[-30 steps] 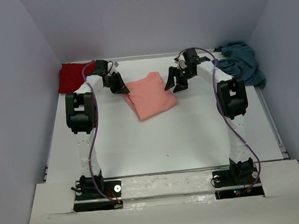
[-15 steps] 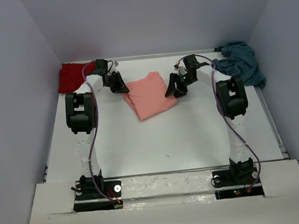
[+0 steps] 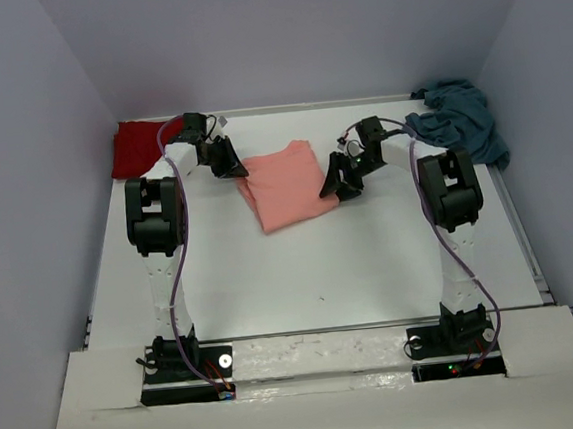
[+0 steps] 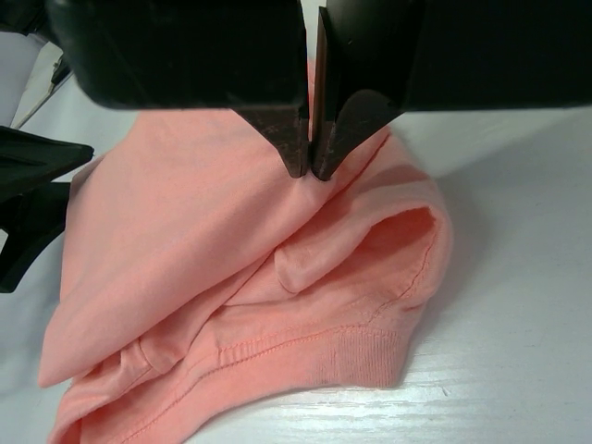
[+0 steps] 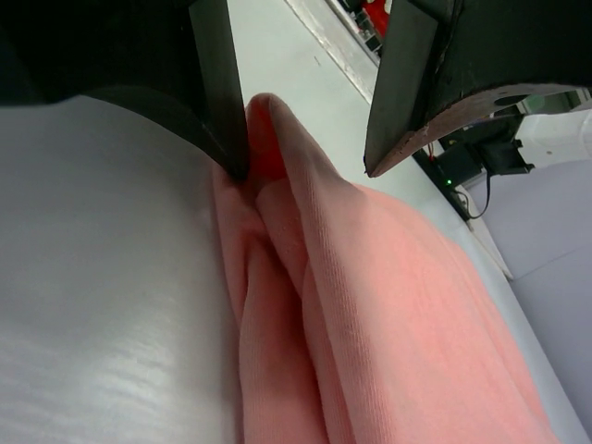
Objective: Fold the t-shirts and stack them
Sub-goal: Fold the tshirt
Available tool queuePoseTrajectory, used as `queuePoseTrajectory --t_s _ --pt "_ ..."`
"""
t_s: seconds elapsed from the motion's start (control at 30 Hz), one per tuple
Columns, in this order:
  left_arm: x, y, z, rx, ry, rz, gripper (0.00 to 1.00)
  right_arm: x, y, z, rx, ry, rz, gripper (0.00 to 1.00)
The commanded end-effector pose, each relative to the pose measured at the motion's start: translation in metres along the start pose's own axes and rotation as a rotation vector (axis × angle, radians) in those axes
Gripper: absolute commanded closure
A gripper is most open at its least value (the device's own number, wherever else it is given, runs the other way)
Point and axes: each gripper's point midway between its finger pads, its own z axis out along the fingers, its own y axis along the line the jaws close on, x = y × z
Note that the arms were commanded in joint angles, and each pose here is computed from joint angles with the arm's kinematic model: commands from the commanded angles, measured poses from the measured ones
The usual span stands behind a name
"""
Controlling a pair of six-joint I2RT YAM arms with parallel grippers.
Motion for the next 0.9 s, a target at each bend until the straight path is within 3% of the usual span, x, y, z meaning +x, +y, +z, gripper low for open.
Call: queuePoseTrajectory --t_s 0.0,0.3,0.47,0.5,0.87 --pt "-0.018 -0.023 -0.024 0.034 -0.058 0.042 0.87 0.003 0.012 -0.015 -0.008 -0.022 -0.031 0.41" --pt "-0.016 -0.023 -0.025 0.036 -0.055 0.042 0.87 0.002 0.029 -0.024 -0.042 -0.034 -0.031 0.43" --pt "-0.015 -0.022 -0.024 0.037 -0.052 0.041 0.87 0.004 0.035 -0.027 -0.062 -0.030 -0.027 0.59" --pt "-0.015 -0.023 -0.024 0.037 -0.053 0.040 0.87 0.005 0.035 -0.027 -0.065 -0.027 -0.023 0.65" --pt "-0.015 -0.022 -0.023 0.039 -0.049 0.041 0.87 0.024 0.030 -0.025 -0.079 0.013 0.010 0.71"
